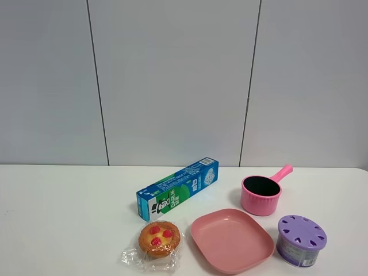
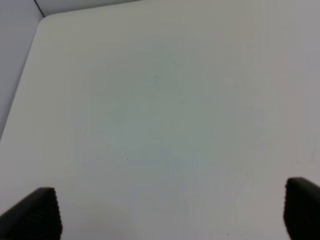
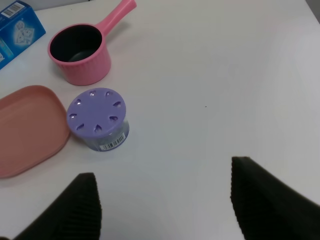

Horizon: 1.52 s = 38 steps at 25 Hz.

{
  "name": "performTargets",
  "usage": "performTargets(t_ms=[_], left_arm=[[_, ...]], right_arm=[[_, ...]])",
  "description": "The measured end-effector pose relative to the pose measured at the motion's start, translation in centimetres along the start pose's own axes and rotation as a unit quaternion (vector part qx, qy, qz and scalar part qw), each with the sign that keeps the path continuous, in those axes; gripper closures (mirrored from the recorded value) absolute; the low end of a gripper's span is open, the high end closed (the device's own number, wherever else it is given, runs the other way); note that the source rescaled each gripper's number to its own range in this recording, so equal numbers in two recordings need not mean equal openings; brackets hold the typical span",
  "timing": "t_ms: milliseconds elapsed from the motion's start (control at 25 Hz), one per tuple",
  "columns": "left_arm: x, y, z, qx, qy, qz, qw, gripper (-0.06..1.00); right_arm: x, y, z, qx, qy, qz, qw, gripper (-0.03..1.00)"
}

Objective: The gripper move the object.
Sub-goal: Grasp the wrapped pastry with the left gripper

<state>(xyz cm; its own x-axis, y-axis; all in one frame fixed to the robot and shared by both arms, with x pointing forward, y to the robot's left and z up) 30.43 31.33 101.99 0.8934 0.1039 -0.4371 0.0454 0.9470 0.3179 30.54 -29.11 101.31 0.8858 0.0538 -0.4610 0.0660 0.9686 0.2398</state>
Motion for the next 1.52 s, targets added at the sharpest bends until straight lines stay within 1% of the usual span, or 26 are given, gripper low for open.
performTargets(t_ms=[40, 1520], left_arm=[[0.00, 0.00, 0.00, 0.000, 0.000, 0.000, 1.000, 0.16], [0.00, 0.00, 0.00, 0.000, 0.000, 0.000, 1.000, 0.16]], right_arm=[[0.00, 0.00, 0.00, 0.000, 0.000, 0.000, 1.000, -0.03], [0.00, 0.00, 0.00, 0.000, 0.000, 0.000, 1.000, -0.03]])
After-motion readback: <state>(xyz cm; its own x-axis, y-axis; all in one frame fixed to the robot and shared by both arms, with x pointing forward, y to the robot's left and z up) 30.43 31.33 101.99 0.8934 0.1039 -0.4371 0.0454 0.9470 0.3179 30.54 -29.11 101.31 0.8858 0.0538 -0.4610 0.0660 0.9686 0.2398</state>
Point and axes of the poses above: a point on each arm's last joint axis where the gripper is mounted, x pointing out along that axis toward the gripper, y along the wrist's bending axis when the last joint is at zero, z = x × y, the point moved 8 cm from there along x, pointing out along that axis toward the gripper, and after that the axes turned 12 degrees about x, right-handed, at the moved point
